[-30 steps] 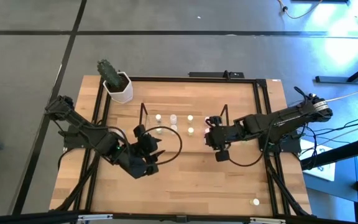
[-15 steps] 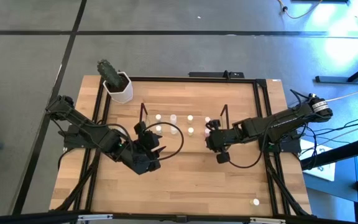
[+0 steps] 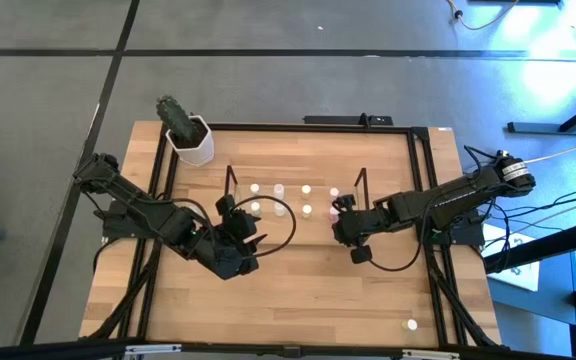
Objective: Pick and place medicine bottles onto shelf by color
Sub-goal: Put the pink pill bottle aligned with the other pink pill bottles on the shelf, then put the white pill bottle aligned with the other white pill bottles on the shelf
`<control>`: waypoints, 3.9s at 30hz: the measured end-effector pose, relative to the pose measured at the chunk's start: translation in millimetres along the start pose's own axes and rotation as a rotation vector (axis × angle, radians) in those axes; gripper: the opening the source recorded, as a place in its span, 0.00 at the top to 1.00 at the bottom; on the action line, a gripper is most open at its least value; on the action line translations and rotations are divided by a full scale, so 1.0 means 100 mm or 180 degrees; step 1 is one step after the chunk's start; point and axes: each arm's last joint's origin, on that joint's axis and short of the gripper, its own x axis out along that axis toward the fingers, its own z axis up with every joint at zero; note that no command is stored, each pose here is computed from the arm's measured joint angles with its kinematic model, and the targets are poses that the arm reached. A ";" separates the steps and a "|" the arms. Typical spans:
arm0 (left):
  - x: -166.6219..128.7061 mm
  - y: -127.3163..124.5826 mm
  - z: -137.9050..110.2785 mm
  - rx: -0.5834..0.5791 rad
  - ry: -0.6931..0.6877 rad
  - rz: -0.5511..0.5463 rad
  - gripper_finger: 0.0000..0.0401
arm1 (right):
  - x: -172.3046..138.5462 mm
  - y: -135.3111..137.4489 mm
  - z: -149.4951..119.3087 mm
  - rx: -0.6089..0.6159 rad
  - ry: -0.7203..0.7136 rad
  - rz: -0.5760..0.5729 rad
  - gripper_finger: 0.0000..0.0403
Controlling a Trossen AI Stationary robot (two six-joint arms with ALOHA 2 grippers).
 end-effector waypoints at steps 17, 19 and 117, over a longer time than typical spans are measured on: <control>0.00 0.00 0.00 0.0003 0.0002 0.0002 0.52 | 0.08 0.03 0.03 -0.0010 -0.0049 0.0162 0.69; 0.00 0.00 0.00 0.0006 0.0004 0.0003 0.52 | 0.09 0.03 0.03 -0.0010 -0.0047 0.0153 0.69; -0.46 1.02 -0.19 -0.1953 0.1806 0.0695 0.52 | -1.44 -0.35 0.69 0.1017 -0.0520 0.0017 0.56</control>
